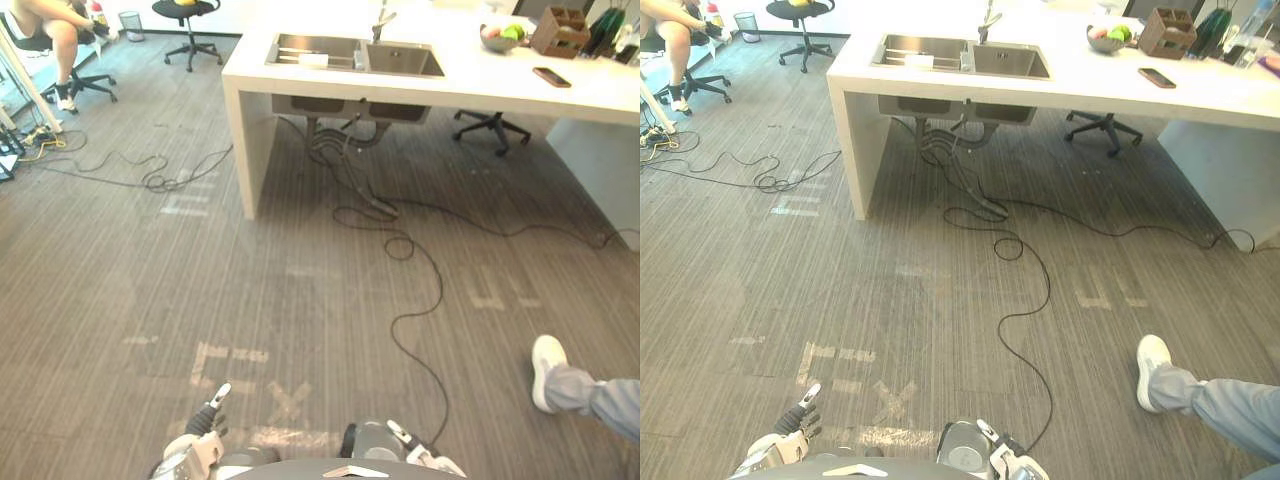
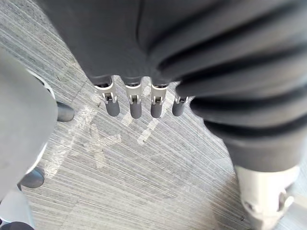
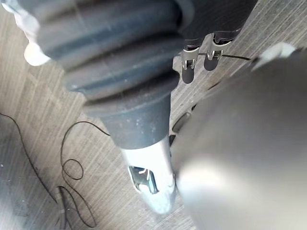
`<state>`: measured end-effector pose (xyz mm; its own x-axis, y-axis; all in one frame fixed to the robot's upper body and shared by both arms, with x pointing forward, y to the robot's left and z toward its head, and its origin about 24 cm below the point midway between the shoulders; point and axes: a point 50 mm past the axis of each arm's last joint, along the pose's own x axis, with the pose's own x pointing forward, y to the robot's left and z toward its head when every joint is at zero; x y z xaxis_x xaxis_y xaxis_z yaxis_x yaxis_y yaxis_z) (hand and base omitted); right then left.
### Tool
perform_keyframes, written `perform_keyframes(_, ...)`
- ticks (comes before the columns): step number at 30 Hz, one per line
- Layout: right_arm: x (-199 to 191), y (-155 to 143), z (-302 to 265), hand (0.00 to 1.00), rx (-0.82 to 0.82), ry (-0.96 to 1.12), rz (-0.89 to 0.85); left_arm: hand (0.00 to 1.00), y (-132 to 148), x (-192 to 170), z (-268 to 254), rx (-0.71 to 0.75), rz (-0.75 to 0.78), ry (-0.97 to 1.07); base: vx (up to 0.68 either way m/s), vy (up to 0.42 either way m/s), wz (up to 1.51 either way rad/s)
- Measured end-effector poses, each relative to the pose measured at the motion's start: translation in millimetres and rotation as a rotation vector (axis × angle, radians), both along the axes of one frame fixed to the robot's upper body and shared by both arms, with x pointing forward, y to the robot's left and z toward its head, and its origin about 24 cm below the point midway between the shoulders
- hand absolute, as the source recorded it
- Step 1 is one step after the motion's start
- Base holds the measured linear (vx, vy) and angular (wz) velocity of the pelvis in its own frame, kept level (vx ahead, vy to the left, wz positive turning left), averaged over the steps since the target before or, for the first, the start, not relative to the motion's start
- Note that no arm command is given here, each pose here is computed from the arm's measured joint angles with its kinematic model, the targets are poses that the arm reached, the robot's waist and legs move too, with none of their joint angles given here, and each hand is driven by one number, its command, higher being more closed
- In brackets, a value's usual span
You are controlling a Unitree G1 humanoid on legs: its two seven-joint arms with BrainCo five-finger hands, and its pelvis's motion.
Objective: Walk over to the sink, pick up the cup, carry it to the dishwasher, place the cup inside the dishwasher, then close the dishwasher door
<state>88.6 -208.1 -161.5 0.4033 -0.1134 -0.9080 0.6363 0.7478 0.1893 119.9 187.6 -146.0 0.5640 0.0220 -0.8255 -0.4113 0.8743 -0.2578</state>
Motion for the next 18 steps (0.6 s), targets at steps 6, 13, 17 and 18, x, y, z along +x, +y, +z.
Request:
perform_keyframes(6, -2, 4, 0, 0.00, 0.014, -0.035, -0.062, 0.00, -17, 52, 30, -0.032, -0.074, -0.208, 0.22, -0.129, 0.28)
perform_keyframes(13, -2, -22, 3, 0.00, 0.023, -0.021, -0.174, 0.00, -27, 90, 60, -0.100, -0.011, -0.388, 0.46, -0.336, 0.23)
perform_keyframes(17, 0, -23, 3, 0.00, 0.023, -0.025, -0.096, 0.00, -36, 93, 62, -0.111, 0.013, -0.425, 0.65, -0.370, 0.03)
perform_keyframes(18, 1, -24, 4, 0.00, 0.016, -0.028, -0.075, 0.00, -37, 94, 63, -0.110, 0.013, -0.432, 0.53, -0.276, 0.09)
